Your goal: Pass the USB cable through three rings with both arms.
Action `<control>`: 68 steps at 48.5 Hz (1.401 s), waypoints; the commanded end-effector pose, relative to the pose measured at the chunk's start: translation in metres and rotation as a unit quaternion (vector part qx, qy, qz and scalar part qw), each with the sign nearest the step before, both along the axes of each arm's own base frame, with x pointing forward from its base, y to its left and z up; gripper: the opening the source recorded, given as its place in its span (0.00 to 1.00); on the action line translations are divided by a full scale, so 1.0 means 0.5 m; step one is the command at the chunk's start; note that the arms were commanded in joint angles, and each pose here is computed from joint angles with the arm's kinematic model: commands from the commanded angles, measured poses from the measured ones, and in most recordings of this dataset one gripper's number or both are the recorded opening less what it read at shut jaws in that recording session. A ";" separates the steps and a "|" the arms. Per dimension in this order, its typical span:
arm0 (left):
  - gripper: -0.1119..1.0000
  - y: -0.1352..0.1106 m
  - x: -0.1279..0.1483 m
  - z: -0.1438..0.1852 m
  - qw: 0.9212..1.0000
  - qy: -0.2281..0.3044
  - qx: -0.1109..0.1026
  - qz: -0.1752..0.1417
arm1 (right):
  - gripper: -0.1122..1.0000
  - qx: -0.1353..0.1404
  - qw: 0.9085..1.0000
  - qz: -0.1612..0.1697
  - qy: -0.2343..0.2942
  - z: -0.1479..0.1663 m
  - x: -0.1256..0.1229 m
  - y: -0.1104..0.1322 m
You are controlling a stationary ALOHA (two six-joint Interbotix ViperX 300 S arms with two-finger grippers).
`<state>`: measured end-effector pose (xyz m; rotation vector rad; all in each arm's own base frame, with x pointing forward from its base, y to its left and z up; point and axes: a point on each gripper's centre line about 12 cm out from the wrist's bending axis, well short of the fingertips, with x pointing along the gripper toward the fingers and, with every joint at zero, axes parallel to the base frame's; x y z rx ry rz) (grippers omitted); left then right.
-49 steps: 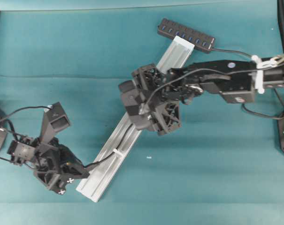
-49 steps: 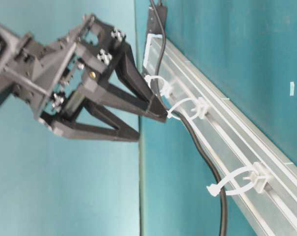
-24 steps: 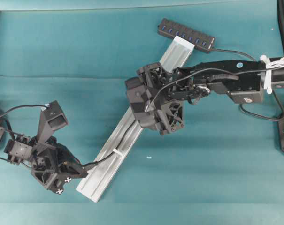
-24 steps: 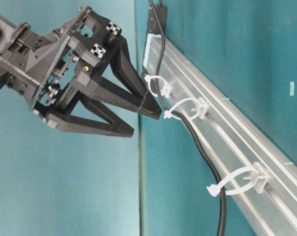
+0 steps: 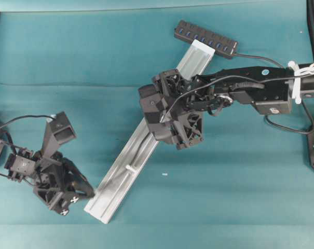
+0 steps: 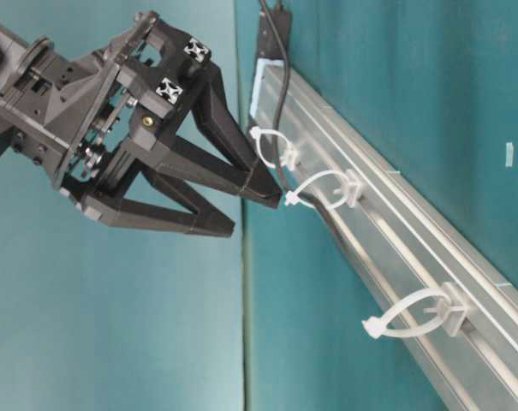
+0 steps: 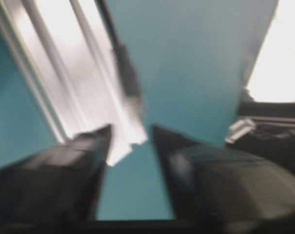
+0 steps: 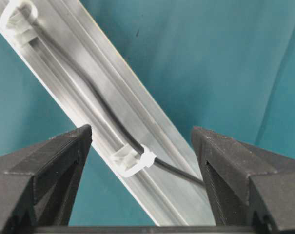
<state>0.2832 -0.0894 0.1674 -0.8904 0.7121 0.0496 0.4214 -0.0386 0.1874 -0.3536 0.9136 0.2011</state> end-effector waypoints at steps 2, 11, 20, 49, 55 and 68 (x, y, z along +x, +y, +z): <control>0.75 -0.003 0.005 0.016 1.000 -0.016 0.000 -0.004 | 0.88 0.007 1.000 -0.008 -0.010 0.012 0.003 0.003; 0.94 0.000 0.003 0.032 0.999 -0.033 0.005 -0.010 | 0.88 0.016 1.000 -0.020 -0.016 0.023 0.001 0.004; 0.93 0.013 0.002 0.074 0.996 -0.077 0.030 -0.022 | 0.88 0.032 0.998 -0.045 -0.041 0.063 -0.007 0.002; 0.93 0.125 -0.034 0.197 0.950 -0.218 0.222 -0.030 | 0.88 0.113 0.963 -0.173 -0.175 0.177 -0.069 -0.034; 0.93 0.148 -0.048 0.225 0.942 -0.240 0.236 -0.009 | 0.88 0.128 0.954 -0.187 -0.198 0.193 -0.091 -0.032; 0.93 0.183 -0.098 0.275 0.913 -0.285 0.291 0.016 | 0.88 0.149 0.935 -0.210 -0.244 0.230 -0.161 -0.033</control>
